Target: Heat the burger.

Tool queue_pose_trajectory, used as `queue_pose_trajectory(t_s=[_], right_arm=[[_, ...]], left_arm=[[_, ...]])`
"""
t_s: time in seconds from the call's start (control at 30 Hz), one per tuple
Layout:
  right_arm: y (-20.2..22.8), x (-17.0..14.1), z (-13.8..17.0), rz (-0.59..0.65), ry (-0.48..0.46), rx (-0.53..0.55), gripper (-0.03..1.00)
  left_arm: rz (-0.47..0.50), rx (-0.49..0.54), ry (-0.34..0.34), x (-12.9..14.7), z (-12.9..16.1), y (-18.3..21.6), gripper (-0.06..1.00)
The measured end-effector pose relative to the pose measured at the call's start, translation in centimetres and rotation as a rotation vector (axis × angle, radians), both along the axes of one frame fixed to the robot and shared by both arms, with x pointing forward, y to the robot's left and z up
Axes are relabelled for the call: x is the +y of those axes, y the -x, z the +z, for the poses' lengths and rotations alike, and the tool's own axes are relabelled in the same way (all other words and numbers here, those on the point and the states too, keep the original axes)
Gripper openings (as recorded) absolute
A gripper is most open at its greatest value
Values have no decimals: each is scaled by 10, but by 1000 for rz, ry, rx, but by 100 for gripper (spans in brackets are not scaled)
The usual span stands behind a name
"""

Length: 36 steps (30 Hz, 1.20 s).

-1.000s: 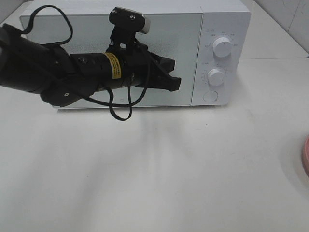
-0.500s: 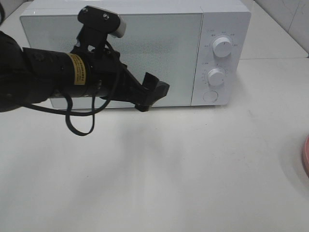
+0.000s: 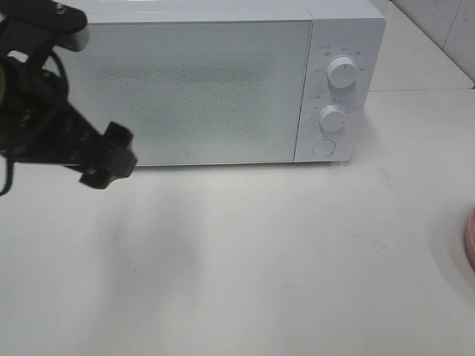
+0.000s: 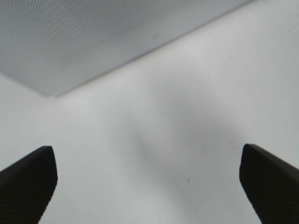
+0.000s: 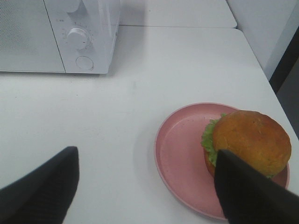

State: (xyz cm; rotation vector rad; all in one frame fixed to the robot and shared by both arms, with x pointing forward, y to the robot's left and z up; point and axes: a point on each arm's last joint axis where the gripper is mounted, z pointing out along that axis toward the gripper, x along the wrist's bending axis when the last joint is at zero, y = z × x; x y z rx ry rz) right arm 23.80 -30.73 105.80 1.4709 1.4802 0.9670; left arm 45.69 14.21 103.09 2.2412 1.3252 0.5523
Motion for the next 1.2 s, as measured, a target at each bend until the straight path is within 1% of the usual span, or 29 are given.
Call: queue_pose_trajectory(t_s=[0.03, 0.07, 0.1, 0.13, 0.17, 0.2, 0.23, 0.27, 0.3, 0.37, 0.43, 0.47, 0.5, 0.53, 0.57, 0.6, 0.63, 0.67, 0.7, 0.73, 0.77, 0.8, 0.83, 0.9, 0.97, 1.0, 1.1, 1.13, 1.2], right_arm=[[0, 0, 0, 0, 0, 0, 76], [0, 0, 0, 0, 0, 0, 76], [0, 0, 0, 0, 0, 0, 76], [0, 0, 0, 0, 0, 0, 76], [0, 0, 0, 0, 0, 0, 76], [0, 0, 0, 0, 0, 0, 76], [0, 0, 0, 0, 0, 0, 76], [0, 0, 0, 0, 0, 0, 76], [0, 0, 0, 0, 0, 0, 76], [0, 0, 0, 0, 0, 0, 76], [0, 0, 0, 0, 0, 0, 76], [0, 0, 0, 0, 0, 0, 76], [0, 0, 0, 0, 0, 0, 76], [0, 0, 0, 0, 0, 0, 76], [0, 0, 0, 0, 0, 0, 76], [0, 0, 0, 0, 0, 0, 76], [0, 0, 0, 0, 0, 0, 76], [0, 0, 0, 0, 0, 0, 76], [0, 0, 0, 0, 0, 0, 76], [0, 0, 0, 0, 0, 0, 76], [0, 0, 0, 0, 0, 0, 76], [0, 0, 0, 0, 0, 0, 76], [0, 0, 0, 0, 0, 0, 76], [0, 0, 0, 0, 0, 0, 76], [0, 0, 0, 0, 0, 0, 76], [0, 0, 0, 0, 0, 0, 76], [0, 0, 0, 0, 0, 0, 76], [0, 0, 0, 0, 0, 0, 76], [0, 0, 0, 0, 0, -1, 76]], left_arm=[[43, 51, -42, 10, 4, 9, 99], [60, 74, -66, 15, 6, 13, 99], [60, 74, -66, 15, 6, 13, 99], [99, 119, -102, 24, 9, 19, 99], [99, 119, -102, 24, 9, 19, 99], [121, 147, -117, 28, 9, 21, 99], [171, 187, -138, 40, 11, 23, 99], [171, 187, -138, 40, 11, 23, 99], [210, 209, -141, 52, 14, 23, 99], [225, 215, -137, 58, 15, 23, 99], [289, 233, -114, 82, 22, 21, 99], [289, 233, -114, 82, 22, 21, 99], [334, 229, -83, 99, 27, 20, 99], [360, 226, -72, 109, 30, 21, 99], [360, 226, -72, 109, 30, 21, 99], [418, 222, -40, 126, 35, 22, 99], [418, 222, -40, 126, 35, 22, 99], [478, 219, 5, 139, 39, 26, 99], [502, 219, 32, 143, 42, 29, 99], [502, 219, 32, 143, 42, 29, 99], [535, 223, 66, 149, 45, 34, 99], [545, 226, 73, 152, 47, 37, 99], [545, 226, 73, 152, 47, 37, 99], [548, 256, 65, 156, 52, 53, 99], [545, 262, 62, 156, 52, 59, 99], [543, 266, 59, 156, 50, 69, 99], [543, 259, 62, 157, 49, 75, 99], [542, 240, 66, 157, 45, 88, 99], [542, 234, 67, 157, 43, 94, 99]])
